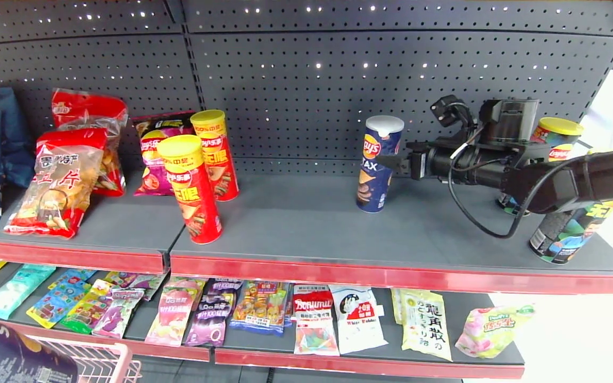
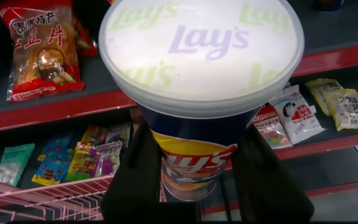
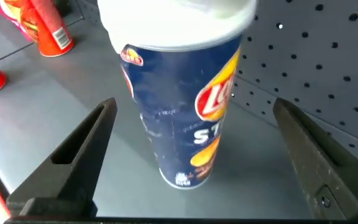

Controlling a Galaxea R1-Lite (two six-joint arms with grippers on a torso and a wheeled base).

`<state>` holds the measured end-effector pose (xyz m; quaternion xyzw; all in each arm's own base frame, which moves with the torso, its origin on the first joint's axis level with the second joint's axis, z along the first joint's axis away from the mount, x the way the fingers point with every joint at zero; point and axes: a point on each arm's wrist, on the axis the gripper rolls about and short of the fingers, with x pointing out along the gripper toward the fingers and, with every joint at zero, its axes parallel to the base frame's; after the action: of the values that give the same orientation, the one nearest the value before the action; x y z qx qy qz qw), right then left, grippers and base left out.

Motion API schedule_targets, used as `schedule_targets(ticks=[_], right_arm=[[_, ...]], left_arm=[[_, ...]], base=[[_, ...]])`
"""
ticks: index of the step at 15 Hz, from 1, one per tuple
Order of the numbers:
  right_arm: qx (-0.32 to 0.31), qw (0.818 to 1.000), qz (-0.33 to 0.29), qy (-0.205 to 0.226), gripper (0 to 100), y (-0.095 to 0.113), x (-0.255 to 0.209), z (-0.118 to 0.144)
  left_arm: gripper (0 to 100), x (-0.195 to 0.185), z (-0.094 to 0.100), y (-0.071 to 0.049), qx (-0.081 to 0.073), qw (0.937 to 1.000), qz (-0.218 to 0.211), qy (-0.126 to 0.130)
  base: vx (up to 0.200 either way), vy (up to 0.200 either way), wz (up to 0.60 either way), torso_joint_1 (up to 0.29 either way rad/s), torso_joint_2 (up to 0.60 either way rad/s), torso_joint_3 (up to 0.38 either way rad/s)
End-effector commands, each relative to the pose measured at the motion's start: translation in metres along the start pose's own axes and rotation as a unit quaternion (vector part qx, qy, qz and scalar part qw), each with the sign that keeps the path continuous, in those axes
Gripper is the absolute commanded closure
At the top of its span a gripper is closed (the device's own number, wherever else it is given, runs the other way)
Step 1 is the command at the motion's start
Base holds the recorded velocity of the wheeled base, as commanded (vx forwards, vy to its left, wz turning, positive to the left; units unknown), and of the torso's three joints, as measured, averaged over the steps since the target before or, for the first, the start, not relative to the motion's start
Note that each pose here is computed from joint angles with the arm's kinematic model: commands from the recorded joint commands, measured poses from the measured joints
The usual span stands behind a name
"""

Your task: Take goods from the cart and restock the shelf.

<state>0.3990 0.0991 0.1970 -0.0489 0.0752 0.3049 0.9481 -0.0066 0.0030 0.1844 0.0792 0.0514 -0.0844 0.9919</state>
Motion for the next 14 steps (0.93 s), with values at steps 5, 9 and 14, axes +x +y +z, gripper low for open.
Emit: schedule_targets(ticks=[5,9,14], right_arm=[[-0.004,1.0,0.011,0.0,0,0.011,0.013,-0.001],[-0.006,1.0,-0.009,-0.005,0,0.007,0.023,0.0],[-0.01,1.0,-0.017,-0.013,0,0.008,0.033,0.003]], left_arm=[[100,0.0,0.0,0.0,0.0,1.0,0.002,0.001],[100,0.0,0.0,0.0,0.0,1.0,0.002,0.001],[100,0.001,0.0,0.0,0.0,1.0,0.001,0.002]], base=[[0.0,0.0,0.0,0.0,0.0,0.0],[0.0,0.0,0.0,0.0,0.0,0.0],[0.0,0.0,0.0,0.0,0.0,0.0]])
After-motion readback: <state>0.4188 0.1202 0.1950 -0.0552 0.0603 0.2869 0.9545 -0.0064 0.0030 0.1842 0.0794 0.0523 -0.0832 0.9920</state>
